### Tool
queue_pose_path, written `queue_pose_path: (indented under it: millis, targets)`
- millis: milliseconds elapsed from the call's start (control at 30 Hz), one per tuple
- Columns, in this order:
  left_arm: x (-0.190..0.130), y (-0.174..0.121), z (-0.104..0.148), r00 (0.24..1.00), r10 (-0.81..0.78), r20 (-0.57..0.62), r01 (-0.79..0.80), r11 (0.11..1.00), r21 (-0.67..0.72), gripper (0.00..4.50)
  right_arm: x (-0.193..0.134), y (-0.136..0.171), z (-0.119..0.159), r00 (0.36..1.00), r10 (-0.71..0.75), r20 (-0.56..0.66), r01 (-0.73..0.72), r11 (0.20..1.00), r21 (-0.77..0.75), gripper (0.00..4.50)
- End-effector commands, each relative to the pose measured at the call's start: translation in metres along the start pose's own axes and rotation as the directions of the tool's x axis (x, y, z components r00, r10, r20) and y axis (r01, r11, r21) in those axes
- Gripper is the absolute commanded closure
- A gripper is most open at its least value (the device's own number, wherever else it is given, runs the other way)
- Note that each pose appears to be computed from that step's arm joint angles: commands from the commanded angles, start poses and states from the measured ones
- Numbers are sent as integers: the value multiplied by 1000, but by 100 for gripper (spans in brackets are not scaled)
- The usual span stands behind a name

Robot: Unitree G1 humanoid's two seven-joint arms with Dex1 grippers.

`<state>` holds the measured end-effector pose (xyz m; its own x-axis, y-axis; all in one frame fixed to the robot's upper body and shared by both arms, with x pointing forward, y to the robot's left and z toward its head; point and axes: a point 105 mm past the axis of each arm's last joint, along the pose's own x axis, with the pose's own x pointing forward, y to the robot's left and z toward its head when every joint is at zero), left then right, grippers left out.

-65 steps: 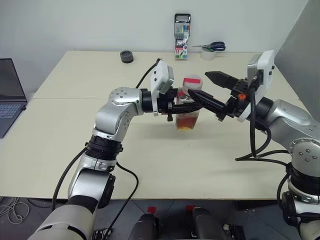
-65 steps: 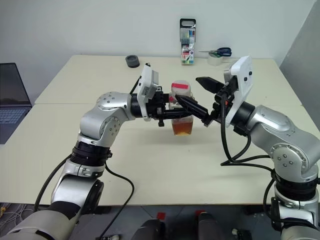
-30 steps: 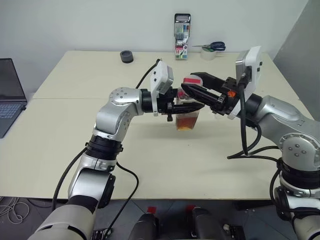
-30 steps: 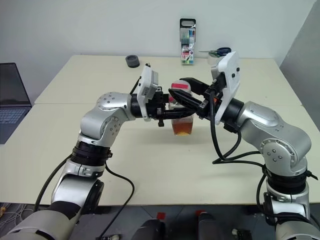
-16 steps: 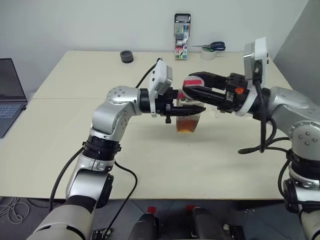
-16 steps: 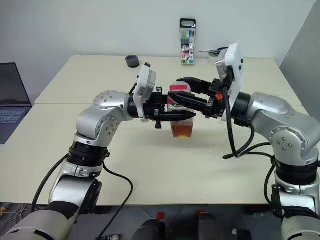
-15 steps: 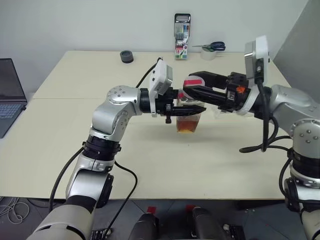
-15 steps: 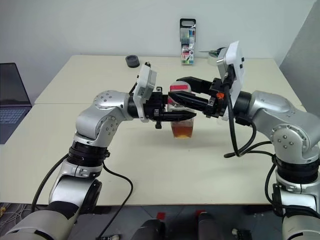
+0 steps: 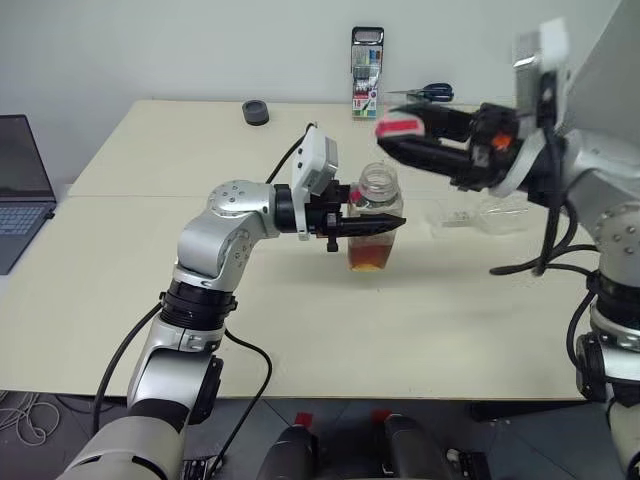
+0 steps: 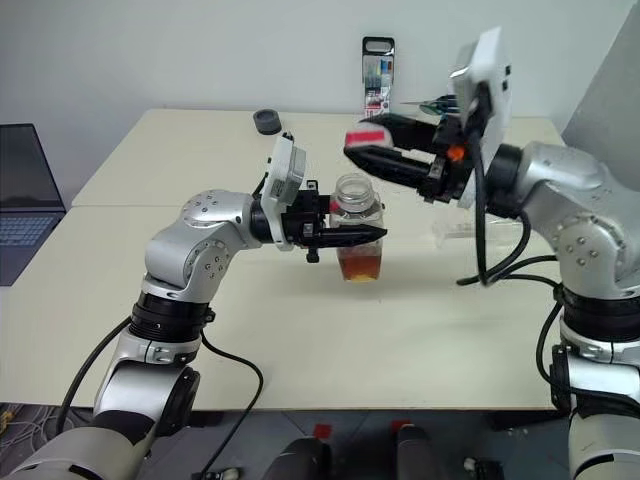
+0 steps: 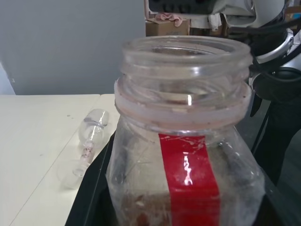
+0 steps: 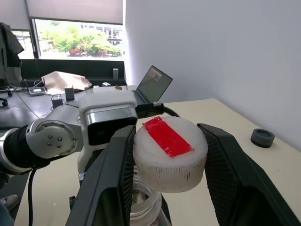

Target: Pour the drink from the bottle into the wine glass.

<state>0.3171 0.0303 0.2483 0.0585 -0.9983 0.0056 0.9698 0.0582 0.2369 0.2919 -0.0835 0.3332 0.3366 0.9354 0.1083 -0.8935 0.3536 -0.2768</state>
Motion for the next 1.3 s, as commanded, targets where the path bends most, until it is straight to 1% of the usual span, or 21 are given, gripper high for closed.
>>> queue_pose_path:
  millis: [33, 167, 233, 333, 367, 433, 467, 533, 600, 633, 667, 700, 833, 900, 967, 1033, 1100, 1133, 1200, 1267, 1300]
  targets:
    - [2, -4, 14, 999, -26, 34, 25, 999, 46, 268, -3, 5, 10, 999, 33, 1, -33, 998, -47, 267]
    - [2, -4, 14, 999, -20, 35, 18, 999, 48, 268, -7, -1, 12, 1000, -7, 16, 7, 1000, -13, 267]
    - [1, -2, 14, 999, -7, 33, 5, 999, 49, 268, -12, -5, 10, 998, -64, 23, 64, 998, 1, 267]
    - [-2, -1, 12, 999, 22, 29, -23, 999, 44, 268, -33, -12, -9, 975, -220, 4, 220, 975, 27, 267]
    - [-3, 0, 11, 999, 31, 29, -32, 999, 42, 268, -42, -15, -19, 956, -293, -15, 294, 956, 27, 267]
    - [-5, 0, 11, 998, 47, 29, -48, 998, 38, 268, -64, -25, -46, 879, -471, -65, 473, 881, 13, 267]
    - [-5, 1, 11, 998, 54, 29, -55, 998, 38, 268, -77, -30, -64, 814, -572, -100, 574, 819, -9, 267]
    - [-5, 1, 10, 998, 63, 31, -64, 997, 36, 268, -102, -39, -95, 656, -739, -154, 741, 669, -51, 267]
    - [-4, 1, 10, 998, 62, 30, -63, 997, 36, 268, -118, -39, -126, 522, -828, -206, 838, 543, -56, 267]
    - [-3, 1, 10, 998, 58, 29, -59, 998, 37, 268, -121, -37, -142, 478, -847, -234, 866, 499, -39, 267]
    - [-2, 0, 11, 998, 54, 29, -55, 998, 38, 268, -122, -34, -154, 454, -853, -256, 879, 476, -27, 267]
    - [-1, 1, 12, 998, 51, 30, -52, 998, 39, 268, -120, -30, -168, 441, -852, -284, 885, 465, -22, 267]
    - [4, 2, 15, 999, 42, 32, -43, 998, 45, 268, -114, -25, -208, 389, -854, -345, 912, 411, 11, 267]
    - [5, 2, 16, 999, 34, 33, -36, 998, 47, 268, -115, -25, -220, 363, -859, -360, 923, 385, 11, 267]
    - [5, 1, 17, 999, 28, 33, -30, 998, 47, 268, -117, -25, -234, 339, -852, -399, 934, 356, 34, 267]
    - [6, 0, 17, 999, 26, 31, -28, 998, 48, 268, -124, -25, -248, 305, -846, -437, 941, 339, -1, 267]
    - [5, 0, 17, 999, 27, 29, -28, 998, 49, 268, -130, -26, -254, 275, -852, -446, 949, 316, -17, 267]
    - [5, 0, 17, 999, 27, 28, -29, 998, 50, 268, -130, -26, -254, 274, -852, -446, 949, 316, -20, 267]
    - [5, 1, 17, 999, 29, 28, -30, 998, 50, 268, -127, -27, -252, 295, -850, -437, 943, 332, -8, 267]
    - [3, 2, 17, 999, 33, 24, -34, 998, 51, 268, -121, -26, -250, 335, -840, -426, 926, 377, -14, 203]
    - [3, 2, 17, 999, 34, 23, -35, 998, 51, 268, -119, -25, -250, 347, -837, -423, 921, 390, -18, 180]
